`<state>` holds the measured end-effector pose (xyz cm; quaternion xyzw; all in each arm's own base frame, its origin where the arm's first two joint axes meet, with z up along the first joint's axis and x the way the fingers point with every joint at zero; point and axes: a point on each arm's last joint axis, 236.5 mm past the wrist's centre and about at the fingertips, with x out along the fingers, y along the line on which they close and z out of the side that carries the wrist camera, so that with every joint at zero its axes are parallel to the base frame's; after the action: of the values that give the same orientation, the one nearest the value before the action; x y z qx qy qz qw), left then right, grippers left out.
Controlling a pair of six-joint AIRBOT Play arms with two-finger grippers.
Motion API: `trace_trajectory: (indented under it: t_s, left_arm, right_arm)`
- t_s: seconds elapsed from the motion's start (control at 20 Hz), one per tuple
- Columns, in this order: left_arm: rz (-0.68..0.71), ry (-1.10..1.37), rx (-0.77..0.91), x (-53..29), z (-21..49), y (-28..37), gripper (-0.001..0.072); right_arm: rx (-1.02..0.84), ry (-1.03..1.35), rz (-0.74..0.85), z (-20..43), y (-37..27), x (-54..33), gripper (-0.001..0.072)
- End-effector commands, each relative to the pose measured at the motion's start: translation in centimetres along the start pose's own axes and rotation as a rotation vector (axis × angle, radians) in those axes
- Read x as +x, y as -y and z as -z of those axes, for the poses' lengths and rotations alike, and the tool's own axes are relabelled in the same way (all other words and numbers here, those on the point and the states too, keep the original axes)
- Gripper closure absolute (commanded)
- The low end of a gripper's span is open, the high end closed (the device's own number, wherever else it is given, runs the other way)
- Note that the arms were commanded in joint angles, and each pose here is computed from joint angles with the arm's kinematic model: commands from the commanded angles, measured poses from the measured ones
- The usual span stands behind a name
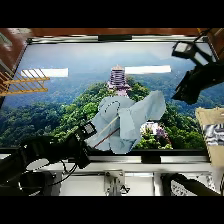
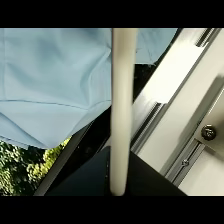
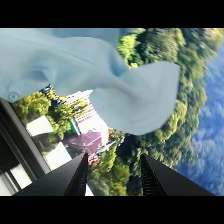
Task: Fold the shirts.
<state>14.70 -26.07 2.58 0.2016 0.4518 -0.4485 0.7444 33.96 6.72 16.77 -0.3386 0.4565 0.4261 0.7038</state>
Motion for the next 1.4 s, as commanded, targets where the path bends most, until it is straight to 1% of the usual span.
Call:
trace_trajectory:
  t_s: [0.0, 0.2, 0.3, 0.35, 0.4, 0.5, 0.6, 0.7, 0.9, 1.0, 1.05, 1.1, 1.15, 1.2, 1.25, 1.35]
  left_arm:
    - [-0.013, -0.003, 0.020, 0.0, 0.1, -0.7, 0.0656]
    - [-0.014, -0.004, 0.044, 0.0, 0.1, -0.8, 0.0656]
    - [-0.013, -0.013, 0.044, 0.0, 0.3, -0.8, 0.0656]
    - [-0.011, -0.017, 0.043, 0.0, 0.4, -0.7, 0.0656]
    - [-0.010, -0.016, 0.043, 0.0, 0.3, -0.7, 0.0656]
    - [-0.010, -0.016, 0.065, 0.0, 0.3, -0.7, 0.0656]
    - [-0.013, -0.016, 0.070, 0.0, 0.3, -0.8, 0.0656]
    - [-0.015, -0.005, 0.085, 0.1, 0.0, -0.8, 0.0656]
    - [-0.019, -0.018, 0.113, 0.4, 0.2, -1.0, 0.0656]
    - [-0.043, -0.027, 0.128, 0.5, 0.3, -1.6, 0.0656]
    - [-0.056, -0.031, 0.137, 0.6, 0.4, -1.9, 0.0656]
    - [-0.073, -0.034, 0.147, 0.5, 0.4, -2.3, 0.0656]
    - [-0.093, -0.038, 0.161, 0.5, 0.5, -2.8, 0.0655]
    - [-0.119, -0.041, 0.173, 0.4, 0.5, -3.5, 0.0654]
    - [-0.144, -0.045, 0.183, 0.3, 0.5, -4.2, 0.0651]
    - [-0.198, -0.053, 0.195, 0.0, 0.6, -5.9, 0.0642]
  right_arm:
    - [-0.199, -0.105, -0.074, 0.0, -0.3, 3.4, 0.0243]
    - [-0.252, -0.103, -0.124, -0.1, 0.1, 5.4, 0.0243]
    - [-0.275, -0.095, -0.103, -0.4, 0.8, 5.8, 0.0243]
    - [-0.293, -0.085, -0.090, -0.6, 1.1, 5.9, 0.0220]
    - [-0.300, -0.078, -0.073, -0.9, 1.4, 5.9, 0.0152]
    - [-0.303, -0.069, -0.055, -1.1, 1.8, 5.9, 0.0147]
    - [-0.311, -0.039, -0.077, -1.7, 1.2, 6.0, 0.0147]
    - [-0.313, -0.008, -0.137, -2.3, 0.0, 6.3, 0.0147]
    - [-0.330, -0.031, -0.277, -2.1, -2.9, 8.7, 0.0150]
    - [-0.365, -0.092, -0.335, -1.5, -4.9, 10.1, 0.0153]
    - [-0.380, -0.124, -0.351, -1.1, -5.5, 10.6, 0.0196]
    - [-0.387, -0.137, -0.370, -1.0, -6.1, 10.7, 0.0370]
    - [-0.385, -0.133, -0.386, -1.1, -6.5, 10.6, 0.0504]
    - [-0.383, -0.113, -0.398, -1.5, -6.9, 10.4, 0.0587]
    - [-0.369, -0.110, -0.398, -1.6, -7.0, 10.2, 0.0640]
    - [-0.356, -0.108, -0.378, -1.6, -6.9, 9.7, 0.0641]
